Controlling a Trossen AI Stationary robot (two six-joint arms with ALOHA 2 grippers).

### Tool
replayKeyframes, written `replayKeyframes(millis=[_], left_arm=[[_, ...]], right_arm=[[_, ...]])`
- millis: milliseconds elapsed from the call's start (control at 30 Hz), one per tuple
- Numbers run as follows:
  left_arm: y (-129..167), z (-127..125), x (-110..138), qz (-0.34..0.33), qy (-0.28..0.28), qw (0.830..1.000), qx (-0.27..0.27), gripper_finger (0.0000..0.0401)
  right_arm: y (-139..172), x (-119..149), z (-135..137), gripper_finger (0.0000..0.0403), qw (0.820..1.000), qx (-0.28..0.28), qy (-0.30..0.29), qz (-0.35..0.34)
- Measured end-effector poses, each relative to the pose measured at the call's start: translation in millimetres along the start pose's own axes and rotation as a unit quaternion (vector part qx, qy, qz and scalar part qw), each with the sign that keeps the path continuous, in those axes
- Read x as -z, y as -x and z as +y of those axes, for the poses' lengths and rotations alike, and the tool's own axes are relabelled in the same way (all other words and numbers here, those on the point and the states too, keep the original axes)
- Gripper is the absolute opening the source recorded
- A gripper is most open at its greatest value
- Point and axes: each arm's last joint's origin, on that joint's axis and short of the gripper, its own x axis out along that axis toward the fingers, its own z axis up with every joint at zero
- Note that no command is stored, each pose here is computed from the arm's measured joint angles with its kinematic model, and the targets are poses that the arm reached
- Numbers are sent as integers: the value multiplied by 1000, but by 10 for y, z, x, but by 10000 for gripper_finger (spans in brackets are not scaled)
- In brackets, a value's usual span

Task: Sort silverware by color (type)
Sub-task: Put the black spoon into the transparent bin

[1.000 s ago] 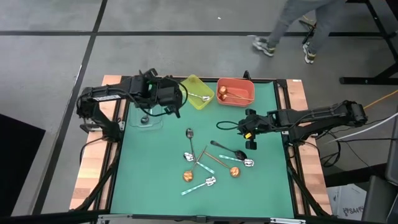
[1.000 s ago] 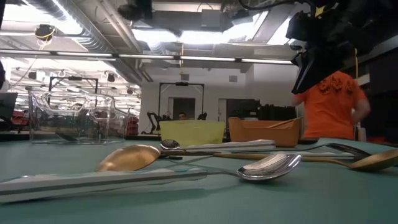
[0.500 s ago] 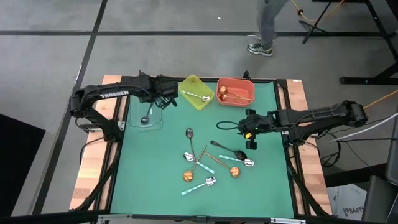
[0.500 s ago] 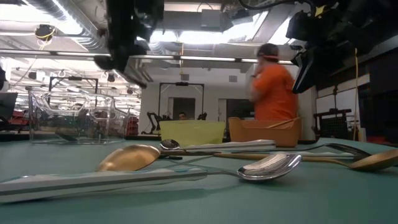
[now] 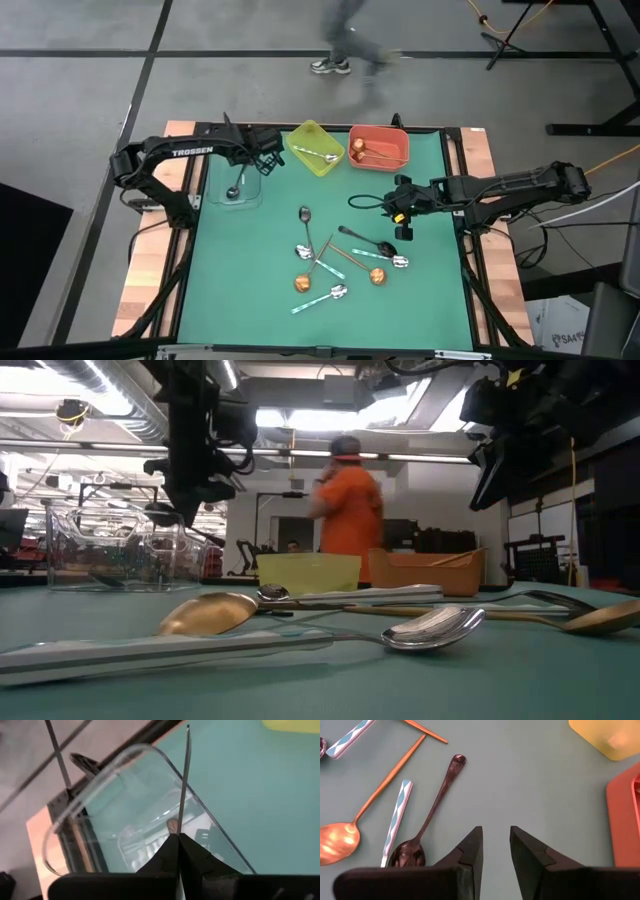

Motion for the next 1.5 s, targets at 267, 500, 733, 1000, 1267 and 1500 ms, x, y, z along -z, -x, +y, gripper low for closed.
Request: replayKeyframes(millis=[267, 500, 733, 1000, 1267, 1500], left_arm=[[28, -14, 28, -8, -1, 1000, -20, 0], [120, 30, 45, -12, 21, 999, -26, 0], [388, 121, 161, -59, 98, 993, -25, 0], [394, 22, 353, -65, 139, 988, -18, 0], [107, -21, 632, -40, 159, 985, -47, 0], [-51, -61, 755, -26, 172, 984, -36, 0]], right_arm=[[0, 0, 0, 88, 1000, 0, 0, 0], [0, 0, 0, 88, 1000, 0, 0, 0], [0, -13, 0, 88, 1000, 0, -1, -7], [0, -22, 0, 88, 1000, 1, -1, -12], [0, -22, 0, 88, 1000, 1, -1, -12], [0, -23, 0, 88, 1000, 1, -1, -12]])
